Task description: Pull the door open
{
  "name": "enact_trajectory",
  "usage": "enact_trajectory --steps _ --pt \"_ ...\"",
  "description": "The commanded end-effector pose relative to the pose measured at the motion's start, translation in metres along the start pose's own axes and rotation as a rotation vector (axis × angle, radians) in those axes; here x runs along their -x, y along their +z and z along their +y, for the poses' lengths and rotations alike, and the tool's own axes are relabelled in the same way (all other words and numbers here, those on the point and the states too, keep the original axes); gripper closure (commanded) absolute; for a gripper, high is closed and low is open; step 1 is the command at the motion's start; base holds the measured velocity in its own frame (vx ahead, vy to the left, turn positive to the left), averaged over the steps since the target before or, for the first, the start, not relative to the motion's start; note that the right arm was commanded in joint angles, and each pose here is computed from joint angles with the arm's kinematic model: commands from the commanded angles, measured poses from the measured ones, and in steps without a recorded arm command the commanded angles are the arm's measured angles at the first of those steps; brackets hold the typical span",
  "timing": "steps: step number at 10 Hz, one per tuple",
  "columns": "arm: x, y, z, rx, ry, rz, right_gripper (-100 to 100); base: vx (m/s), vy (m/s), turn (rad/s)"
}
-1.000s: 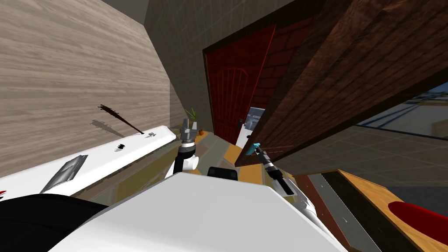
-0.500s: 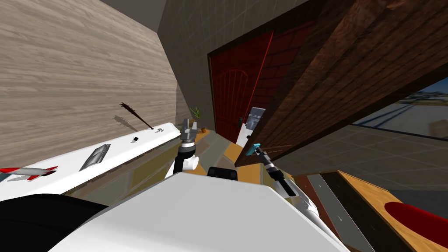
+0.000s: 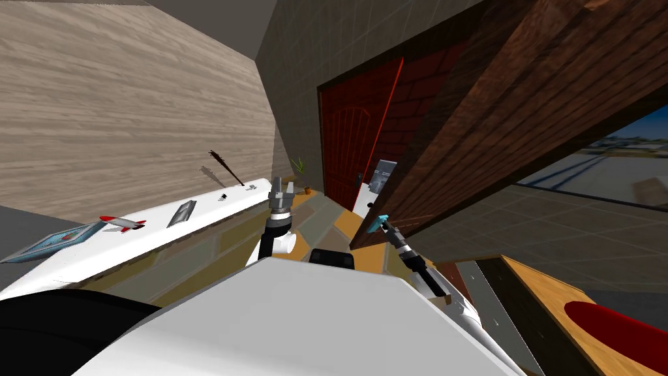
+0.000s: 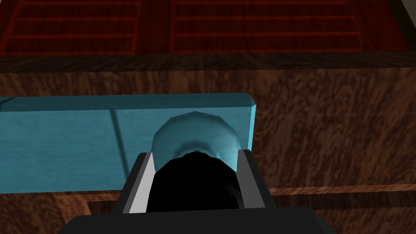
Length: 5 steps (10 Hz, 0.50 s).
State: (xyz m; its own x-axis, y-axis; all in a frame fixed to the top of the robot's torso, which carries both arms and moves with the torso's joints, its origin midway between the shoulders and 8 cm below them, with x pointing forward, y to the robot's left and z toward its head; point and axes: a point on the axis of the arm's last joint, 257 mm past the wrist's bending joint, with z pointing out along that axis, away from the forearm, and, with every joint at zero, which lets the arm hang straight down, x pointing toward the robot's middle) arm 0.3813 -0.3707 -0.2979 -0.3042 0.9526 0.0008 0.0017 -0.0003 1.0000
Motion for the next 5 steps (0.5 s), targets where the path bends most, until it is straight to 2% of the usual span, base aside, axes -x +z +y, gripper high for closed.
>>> enact_trajectory --steps 1,2,3,4,5 --pt "0.0016 -0.0035 0.0011 0.001 -0.001 0.01 100 -0.203 -0.105 0.096" --pt "0.0016 -0.0048 0.0015 0.001 -0.001 0.017 100 -0.194 -0.106 0.087" --pt "-0.0002 -0.0036 -0.0008 -0.003 0.0 0.014 100 -0.091 -0.049 0.018" --pt "-0.0005 -0.0064 -0.0021 -0.006 0.001 0.023 100 -0.143 -0.044 0.115" --pt "-0.0004 -0.0069 -0.0019 -0.005 0.001 0.026 100 -0.181 -0.109 0.148"
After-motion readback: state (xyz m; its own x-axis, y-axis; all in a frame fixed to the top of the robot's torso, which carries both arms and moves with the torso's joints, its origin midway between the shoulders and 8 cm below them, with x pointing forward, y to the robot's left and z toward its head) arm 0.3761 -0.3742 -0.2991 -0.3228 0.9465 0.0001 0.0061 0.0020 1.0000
